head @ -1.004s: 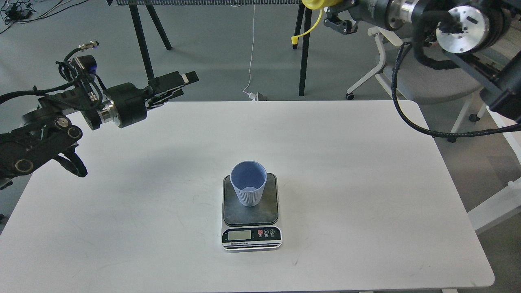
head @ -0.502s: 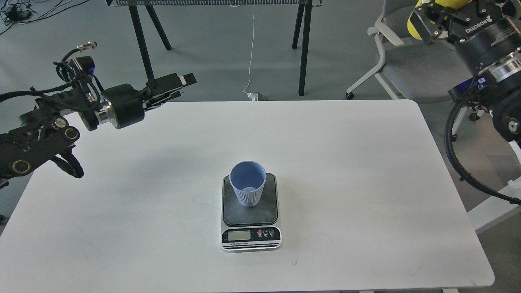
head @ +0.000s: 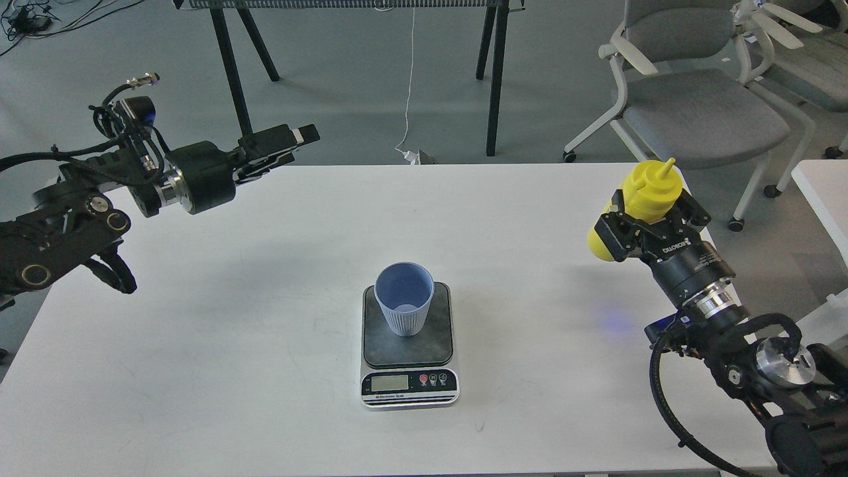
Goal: Pour seasoning into cup on scale with both arms
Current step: 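Lower the yellow bottle back onto the table with the right gripper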
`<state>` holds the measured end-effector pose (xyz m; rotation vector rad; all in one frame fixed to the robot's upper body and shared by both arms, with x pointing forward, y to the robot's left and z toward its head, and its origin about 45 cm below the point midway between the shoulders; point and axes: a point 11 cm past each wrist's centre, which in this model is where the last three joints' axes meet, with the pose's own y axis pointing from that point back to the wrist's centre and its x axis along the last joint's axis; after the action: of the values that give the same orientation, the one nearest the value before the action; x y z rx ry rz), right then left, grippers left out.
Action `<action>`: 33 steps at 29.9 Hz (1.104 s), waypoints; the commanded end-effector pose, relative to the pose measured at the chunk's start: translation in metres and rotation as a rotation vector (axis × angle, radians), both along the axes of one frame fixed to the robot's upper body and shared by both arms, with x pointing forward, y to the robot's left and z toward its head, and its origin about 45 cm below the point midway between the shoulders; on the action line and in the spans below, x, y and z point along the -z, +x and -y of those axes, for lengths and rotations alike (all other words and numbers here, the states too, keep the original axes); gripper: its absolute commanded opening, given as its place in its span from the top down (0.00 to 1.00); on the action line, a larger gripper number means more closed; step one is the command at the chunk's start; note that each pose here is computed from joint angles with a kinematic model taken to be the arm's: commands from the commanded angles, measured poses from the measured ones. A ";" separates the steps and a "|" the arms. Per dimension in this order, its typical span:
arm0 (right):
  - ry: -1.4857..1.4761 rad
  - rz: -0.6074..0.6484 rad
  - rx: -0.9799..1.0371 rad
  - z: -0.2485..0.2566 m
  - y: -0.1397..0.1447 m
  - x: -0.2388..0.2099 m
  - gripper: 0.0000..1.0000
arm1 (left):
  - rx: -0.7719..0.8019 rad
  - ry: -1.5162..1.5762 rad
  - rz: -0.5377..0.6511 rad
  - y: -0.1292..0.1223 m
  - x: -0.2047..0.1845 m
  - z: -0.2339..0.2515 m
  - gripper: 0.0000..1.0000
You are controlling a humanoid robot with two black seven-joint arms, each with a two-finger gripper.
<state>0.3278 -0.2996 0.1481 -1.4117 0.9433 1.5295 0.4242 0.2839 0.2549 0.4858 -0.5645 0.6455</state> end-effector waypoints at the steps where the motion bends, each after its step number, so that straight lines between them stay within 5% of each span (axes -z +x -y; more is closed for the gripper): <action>1: 0.014 -0.050 -0.019 -0.019 -0.021 0.025 0.97 | -0.001 -0.001 -0.002 0.000 0.001 0.000 0.03; 23: -0.081 -0.118 -0.119 -0.060 -0.057 0.072 0.92 | -0.008 -0.002 -0.025 -0.006 0.012 -0.003 0.03; 33: -0.087 -0.129 -0.116 -0.059 -0.058 0.075 0.76 | -0.006 -0.002 -0.026 -0.006 0.013 -0.002 0.03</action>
<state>0.2697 -0.2395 0.0727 -1.4637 1.0293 1.7023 0.4185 0.2866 0.2428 0.4935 -0.5376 0.6471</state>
